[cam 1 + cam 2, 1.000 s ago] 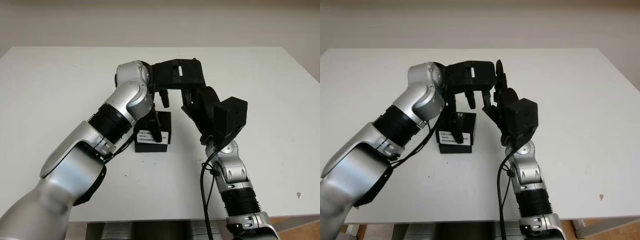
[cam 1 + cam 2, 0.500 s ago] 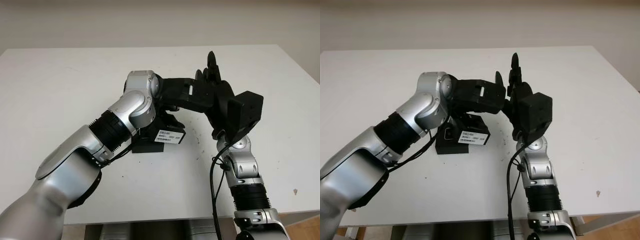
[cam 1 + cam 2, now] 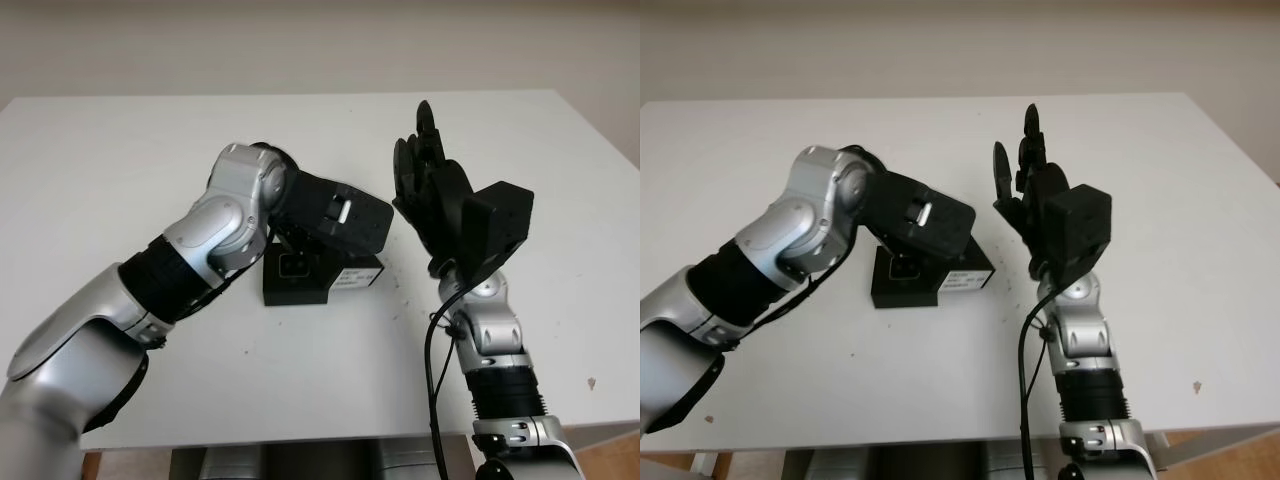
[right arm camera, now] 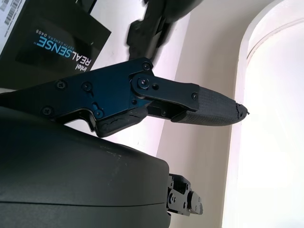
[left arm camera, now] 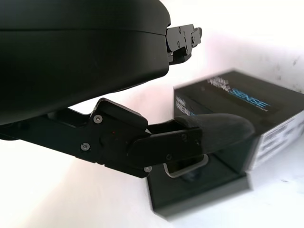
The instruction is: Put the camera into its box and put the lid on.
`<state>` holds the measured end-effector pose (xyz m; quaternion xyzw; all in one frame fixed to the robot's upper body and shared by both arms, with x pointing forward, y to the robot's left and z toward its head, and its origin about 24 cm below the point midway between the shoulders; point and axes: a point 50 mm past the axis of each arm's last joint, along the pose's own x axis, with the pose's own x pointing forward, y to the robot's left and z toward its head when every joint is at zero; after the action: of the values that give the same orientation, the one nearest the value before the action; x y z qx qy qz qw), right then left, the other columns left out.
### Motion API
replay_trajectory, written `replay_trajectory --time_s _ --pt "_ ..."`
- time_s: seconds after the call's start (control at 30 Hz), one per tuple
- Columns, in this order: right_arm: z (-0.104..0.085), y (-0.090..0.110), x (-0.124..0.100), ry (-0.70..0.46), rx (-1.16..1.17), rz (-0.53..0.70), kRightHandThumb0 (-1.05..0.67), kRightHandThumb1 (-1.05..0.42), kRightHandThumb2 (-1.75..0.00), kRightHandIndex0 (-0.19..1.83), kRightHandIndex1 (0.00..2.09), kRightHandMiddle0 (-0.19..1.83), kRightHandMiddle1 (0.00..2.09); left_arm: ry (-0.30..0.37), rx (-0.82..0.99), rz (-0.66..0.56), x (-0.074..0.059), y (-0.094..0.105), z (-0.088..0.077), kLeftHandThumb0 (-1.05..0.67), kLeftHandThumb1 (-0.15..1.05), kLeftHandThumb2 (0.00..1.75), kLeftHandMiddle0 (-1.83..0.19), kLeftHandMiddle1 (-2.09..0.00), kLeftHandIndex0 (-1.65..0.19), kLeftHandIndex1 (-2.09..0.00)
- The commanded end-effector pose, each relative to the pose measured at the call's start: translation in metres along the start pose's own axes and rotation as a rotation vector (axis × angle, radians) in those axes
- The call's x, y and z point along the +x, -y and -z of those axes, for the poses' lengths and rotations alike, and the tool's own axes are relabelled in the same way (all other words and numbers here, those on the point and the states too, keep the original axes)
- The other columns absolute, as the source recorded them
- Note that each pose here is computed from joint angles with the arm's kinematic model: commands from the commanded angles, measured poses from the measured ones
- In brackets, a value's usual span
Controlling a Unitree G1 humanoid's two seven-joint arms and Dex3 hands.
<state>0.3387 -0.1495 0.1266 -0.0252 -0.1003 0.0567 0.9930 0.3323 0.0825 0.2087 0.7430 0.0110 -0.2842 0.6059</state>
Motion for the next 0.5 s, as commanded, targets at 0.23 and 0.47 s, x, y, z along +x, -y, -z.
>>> replay_trajectory --time_s 0.23,0.47 --pt "-0.017 0.013 0.000 0.041 -0.045 -0.008 -0.74 -1.05 -0.64 -0.19 0.04 -0.19 0.00 0.064 -0.086 -0.250 -0.026 0.012 0.015 -1.05 1.05 0.44 0.19 0.00 0.19 0.00" --pt "-0.037 0.026 0.006 0.097 -0.098 0.030 -0.72 -1.05 -0.63 -0.16 0.04 -0.17 0.02 0.057 -0.209 -0.281 -0.022 0.025 0.011 -1.05 1.05 0.38 0.19 0.00 0.19 0.00"
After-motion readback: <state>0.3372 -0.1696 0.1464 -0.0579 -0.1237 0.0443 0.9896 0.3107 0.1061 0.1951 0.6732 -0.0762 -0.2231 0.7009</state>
